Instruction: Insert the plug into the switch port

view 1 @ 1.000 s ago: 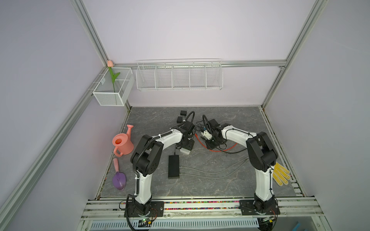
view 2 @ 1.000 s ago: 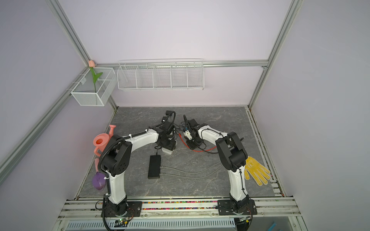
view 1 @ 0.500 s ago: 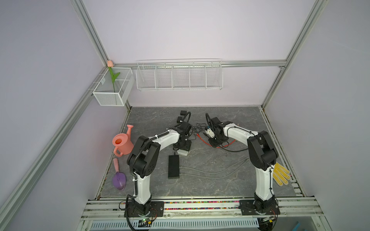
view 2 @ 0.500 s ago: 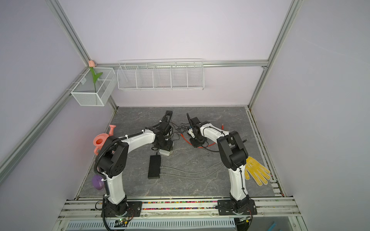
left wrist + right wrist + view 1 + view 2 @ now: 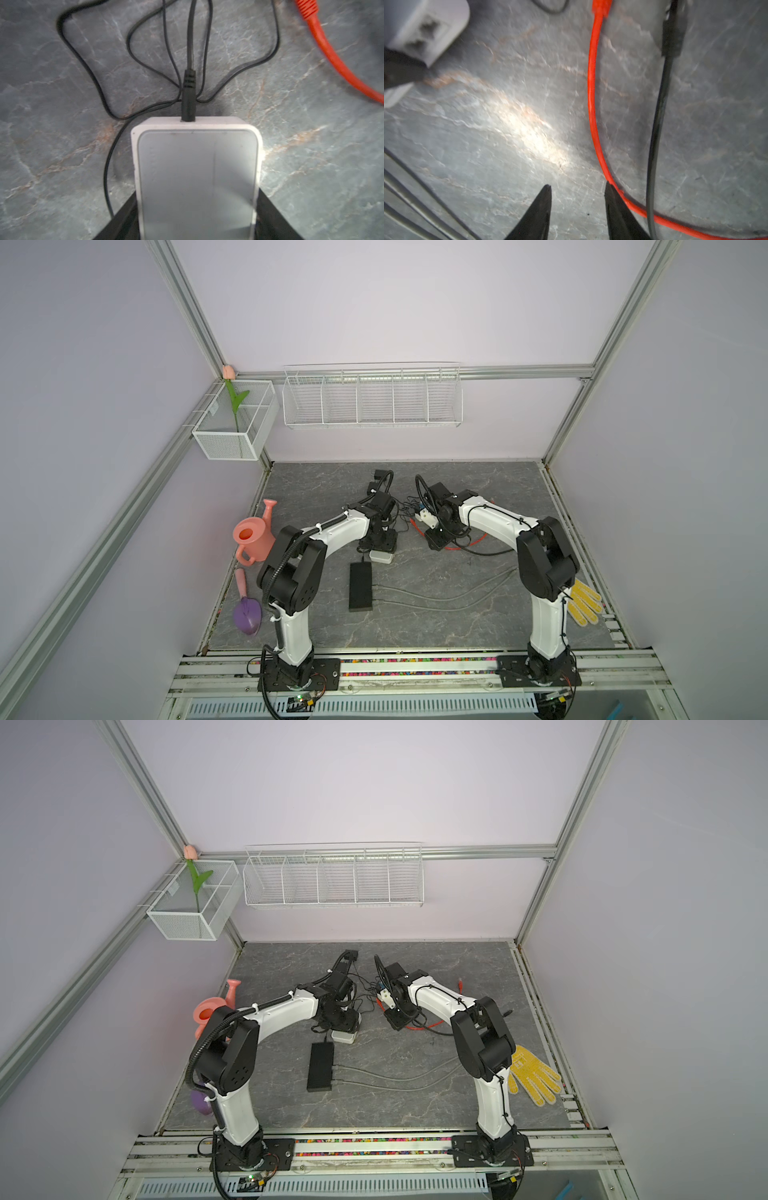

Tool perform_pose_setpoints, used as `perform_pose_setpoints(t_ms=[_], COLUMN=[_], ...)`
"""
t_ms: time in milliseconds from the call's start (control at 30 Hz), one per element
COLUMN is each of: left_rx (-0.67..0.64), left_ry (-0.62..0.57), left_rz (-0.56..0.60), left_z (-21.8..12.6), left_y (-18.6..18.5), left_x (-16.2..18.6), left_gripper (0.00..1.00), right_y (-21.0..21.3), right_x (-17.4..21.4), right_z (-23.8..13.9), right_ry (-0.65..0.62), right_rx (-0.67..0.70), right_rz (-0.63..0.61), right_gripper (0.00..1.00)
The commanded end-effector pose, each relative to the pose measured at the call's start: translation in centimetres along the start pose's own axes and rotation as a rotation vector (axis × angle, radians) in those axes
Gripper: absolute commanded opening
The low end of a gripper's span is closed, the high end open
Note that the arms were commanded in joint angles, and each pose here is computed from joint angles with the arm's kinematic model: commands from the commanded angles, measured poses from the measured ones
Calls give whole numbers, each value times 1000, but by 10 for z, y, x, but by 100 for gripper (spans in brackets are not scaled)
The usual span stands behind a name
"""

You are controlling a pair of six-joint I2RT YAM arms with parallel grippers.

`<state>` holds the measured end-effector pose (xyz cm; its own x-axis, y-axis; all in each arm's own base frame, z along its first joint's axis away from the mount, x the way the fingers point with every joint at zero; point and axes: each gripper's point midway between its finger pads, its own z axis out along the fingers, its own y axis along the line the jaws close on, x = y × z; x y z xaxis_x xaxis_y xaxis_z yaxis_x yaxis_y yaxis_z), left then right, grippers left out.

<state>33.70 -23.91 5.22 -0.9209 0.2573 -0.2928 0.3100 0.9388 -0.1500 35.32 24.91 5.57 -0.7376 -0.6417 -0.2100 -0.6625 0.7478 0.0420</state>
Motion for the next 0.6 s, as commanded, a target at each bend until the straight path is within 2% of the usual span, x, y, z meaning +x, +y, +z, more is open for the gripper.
perform_pose_setpoints(t_ms=[0, 133, 333, 433, 533, 567], left_rx=[59, 85, 93, 74, 67, 69], left_ry=[-57, -66, -52, -34, -33, -36], left_rz=[-32, -45, -63, -65, -79, -86], left_z=[-28, -33, -25, -19, -15, -15], left_y=[-8, -9, -9, -7, -6, -6], left_x=[-8, -11, 0, 10, 16, 16], left_gripper=[66, 68, 68, 70, 80, 87], right_y=[-4, -11, -7, -8, -8, -8], right_x=[-13, -35, -45, -48, -52, -52], right_z=[15, 31, 52, 56, 61, 64], right_ry=[5, 2, 30, 26, 24, 29], right_rx=[-10, -22, -51, -45, -48, -50], right_rz=[-6, -5, -11, -4, -6, -6], right_gripper=[46, 46, 46, 50, 52, 52])
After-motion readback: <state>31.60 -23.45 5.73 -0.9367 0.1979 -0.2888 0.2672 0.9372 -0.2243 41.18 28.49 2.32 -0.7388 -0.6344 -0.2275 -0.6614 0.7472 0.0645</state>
